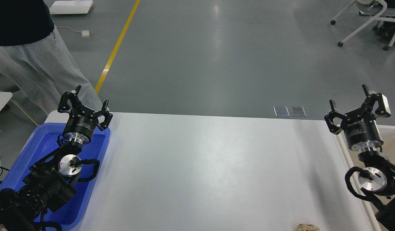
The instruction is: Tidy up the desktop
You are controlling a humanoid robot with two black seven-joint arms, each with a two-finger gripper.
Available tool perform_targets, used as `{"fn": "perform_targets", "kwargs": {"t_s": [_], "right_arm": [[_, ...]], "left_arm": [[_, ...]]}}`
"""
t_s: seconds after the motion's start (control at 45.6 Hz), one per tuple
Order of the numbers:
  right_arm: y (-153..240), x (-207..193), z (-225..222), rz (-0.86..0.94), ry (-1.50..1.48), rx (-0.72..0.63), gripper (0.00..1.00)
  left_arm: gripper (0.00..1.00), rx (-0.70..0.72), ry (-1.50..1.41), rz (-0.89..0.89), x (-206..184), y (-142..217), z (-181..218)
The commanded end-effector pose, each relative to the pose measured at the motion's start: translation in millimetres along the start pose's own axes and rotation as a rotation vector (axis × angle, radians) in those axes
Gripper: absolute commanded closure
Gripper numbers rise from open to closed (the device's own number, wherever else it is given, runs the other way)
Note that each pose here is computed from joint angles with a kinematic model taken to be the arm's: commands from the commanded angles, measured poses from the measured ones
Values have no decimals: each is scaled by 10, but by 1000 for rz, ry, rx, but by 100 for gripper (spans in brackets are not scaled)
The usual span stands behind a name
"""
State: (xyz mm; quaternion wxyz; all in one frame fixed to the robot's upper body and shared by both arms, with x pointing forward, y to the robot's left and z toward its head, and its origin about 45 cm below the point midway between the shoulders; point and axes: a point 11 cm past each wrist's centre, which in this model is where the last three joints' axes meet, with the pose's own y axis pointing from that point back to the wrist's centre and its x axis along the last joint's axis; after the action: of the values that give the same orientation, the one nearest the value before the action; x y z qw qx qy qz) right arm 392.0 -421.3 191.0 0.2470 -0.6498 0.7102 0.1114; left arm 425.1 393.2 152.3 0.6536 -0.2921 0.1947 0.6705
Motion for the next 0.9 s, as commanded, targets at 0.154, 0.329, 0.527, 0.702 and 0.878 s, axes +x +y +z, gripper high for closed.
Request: {"fn": "perform_targets", "kwargs": {"t_s": [0.154, 0.329, 0.527, 0.702, 0.878], "right_arm": [[13, 68, -67, 2, 13, 5, 0], [25, 48, -18, 4, -2, -25, 0], [-2, 16, 70, 64, -68, -102, 0], [-53, -129, -166, -4, -45, -110, 0], [-52, -354, -611, -132, 57, -125, 0]], "left_arm": [[0, 1, 0, 0, -1, -1, 0], [0, -1, 0, 0, -1, -1, 2], [0, 1, 0, 0, -1, -1, 0], [0, 1, 0, 0, -1, -1, 0], [0, -1, 0, 0, -1, -1, 2]]}}
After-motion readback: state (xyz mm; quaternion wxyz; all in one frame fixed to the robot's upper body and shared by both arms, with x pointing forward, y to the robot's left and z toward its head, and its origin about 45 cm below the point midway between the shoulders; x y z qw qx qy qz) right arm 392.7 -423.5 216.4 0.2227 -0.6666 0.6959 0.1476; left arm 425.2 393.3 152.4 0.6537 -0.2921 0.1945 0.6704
